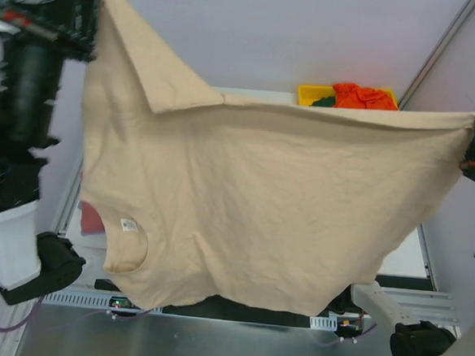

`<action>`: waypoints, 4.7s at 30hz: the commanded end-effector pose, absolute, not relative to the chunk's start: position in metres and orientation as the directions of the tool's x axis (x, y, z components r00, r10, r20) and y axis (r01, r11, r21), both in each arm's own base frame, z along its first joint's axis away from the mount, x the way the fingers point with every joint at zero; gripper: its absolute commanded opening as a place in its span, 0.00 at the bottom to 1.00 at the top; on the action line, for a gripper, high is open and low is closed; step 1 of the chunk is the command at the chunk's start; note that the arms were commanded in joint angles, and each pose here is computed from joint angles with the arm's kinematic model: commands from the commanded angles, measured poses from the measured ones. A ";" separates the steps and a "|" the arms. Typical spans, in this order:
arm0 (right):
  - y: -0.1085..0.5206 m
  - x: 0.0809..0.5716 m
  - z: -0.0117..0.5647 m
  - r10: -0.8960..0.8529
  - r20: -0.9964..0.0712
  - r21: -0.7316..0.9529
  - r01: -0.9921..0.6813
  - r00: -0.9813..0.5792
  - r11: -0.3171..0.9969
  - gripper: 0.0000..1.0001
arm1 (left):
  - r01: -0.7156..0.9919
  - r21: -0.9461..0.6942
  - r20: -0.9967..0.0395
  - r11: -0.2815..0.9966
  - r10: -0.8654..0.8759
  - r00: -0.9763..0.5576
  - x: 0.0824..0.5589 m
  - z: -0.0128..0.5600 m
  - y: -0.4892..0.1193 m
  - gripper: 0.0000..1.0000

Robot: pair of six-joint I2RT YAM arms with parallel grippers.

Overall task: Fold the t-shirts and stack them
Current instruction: Flatten out the tshirt, then fold the flattened tshirt in 1/3 of the way

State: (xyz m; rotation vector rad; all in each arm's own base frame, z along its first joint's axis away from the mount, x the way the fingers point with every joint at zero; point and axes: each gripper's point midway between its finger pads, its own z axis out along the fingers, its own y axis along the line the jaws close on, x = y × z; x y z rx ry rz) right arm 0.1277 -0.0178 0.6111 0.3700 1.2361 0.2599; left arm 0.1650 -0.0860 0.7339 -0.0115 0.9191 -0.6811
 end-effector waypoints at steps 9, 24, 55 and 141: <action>-0.052 0.352 0.335 0.259 -0.921 0.080 0.509 -0.292 0.857 0.01 | 0.125 -0.045 -0.993 0.991 -0.030 -0.114 0.516 0.402 -0.157 0.00; -0.048 0.454 0.098 0.435 -0.623 0.174 0.427 -0.651 0.887 0.01 | 0.115 -0.019 -0.871 0.993 0.040 -0.490 0.586 0.147 -0.190 0.00; -0.080 0.334 0.149 0.437 -0.577 0.020 0.523 -0.690 0.852 0.01 | -0.190 -0.229 -0.754 0.955 -0.298 -0.585 0.329 0.195 -0.147 0.00; 0.348 0.237 0.043 -0.270 -0.581 0.039 -0.358 -0.768 0.933 0.46 | -0.129 -0.538 -0.302 0.833 -0.333 -0.893 0.311 0.034 -0.191 0.99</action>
